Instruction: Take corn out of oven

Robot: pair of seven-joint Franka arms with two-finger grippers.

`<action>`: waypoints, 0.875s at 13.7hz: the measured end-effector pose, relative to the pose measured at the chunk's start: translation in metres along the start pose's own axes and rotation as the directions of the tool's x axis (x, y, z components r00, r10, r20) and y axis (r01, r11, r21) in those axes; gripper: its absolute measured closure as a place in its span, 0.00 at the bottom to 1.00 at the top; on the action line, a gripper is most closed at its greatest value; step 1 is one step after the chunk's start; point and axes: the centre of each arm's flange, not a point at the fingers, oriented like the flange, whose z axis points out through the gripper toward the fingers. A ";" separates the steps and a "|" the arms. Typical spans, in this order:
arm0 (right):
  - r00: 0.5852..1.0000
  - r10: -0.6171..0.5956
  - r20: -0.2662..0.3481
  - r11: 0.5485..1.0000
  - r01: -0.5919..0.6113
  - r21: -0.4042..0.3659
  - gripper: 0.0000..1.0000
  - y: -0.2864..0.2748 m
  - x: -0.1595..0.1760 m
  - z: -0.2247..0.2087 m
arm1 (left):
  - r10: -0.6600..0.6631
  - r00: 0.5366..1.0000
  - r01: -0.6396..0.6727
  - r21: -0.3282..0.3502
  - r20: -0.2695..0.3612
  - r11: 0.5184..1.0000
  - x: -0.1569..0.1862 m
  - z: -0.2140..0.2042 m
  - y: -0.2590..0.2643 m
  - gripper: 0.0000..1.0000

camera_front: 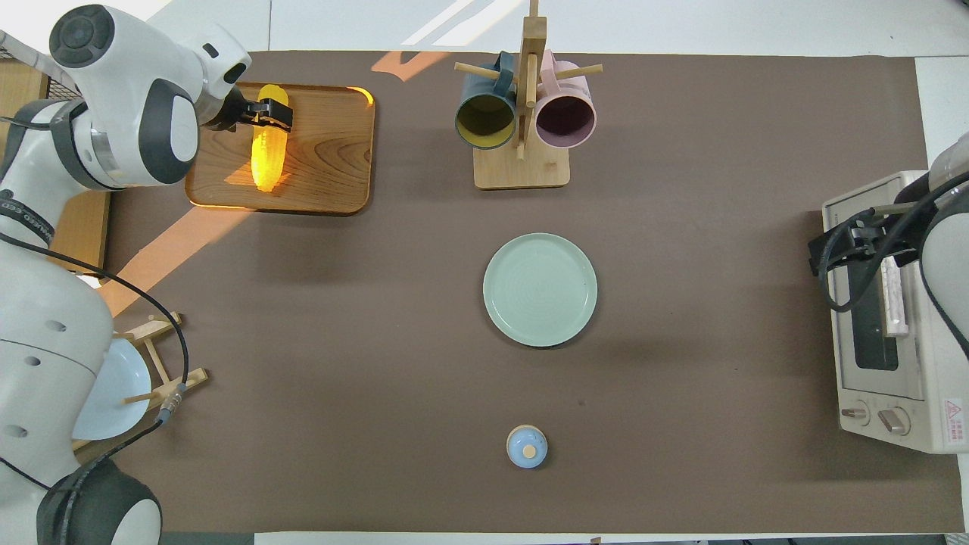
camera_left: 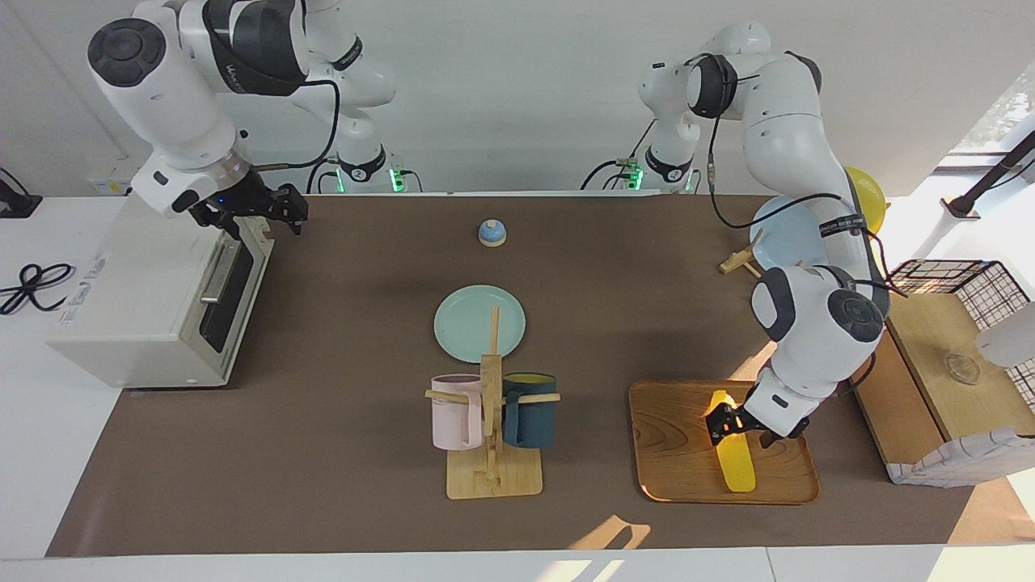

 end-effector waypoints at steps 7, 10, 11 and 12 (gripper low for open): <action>1.000 0.000 0.000 1.000 0.000 0.000 0.00 0.000 0.000 0.000 | -0.062 0.995 0.060 0.022 0.084 0.998 -0.044 -0.195 -0.026 0.00; 1.000 -0.001 -0.001 1.000 0.001 0.000 0.00 -0.001 0.000 0.000 | -0.094 0.985 0.087 0.048 0.144 0.995 -0.073 -0.244 -0.006 0.00; 1.000 -0.003 -0.001 1.000 0.003 0.000 0.00 -0.001 0.000 -0.001 | -0.098 0.983 0.091 0.052 0.158 0.994 -0.085 -0.257 0.003 0.00; 1.000 -0.003 -0.001 1.000 0.003 -0.001 0.00 -0.002 -0.001 -0.001 | -0.102 0.980 0.094 0.053 0.170 0.994 -0.098 -0.267 0.008 0.00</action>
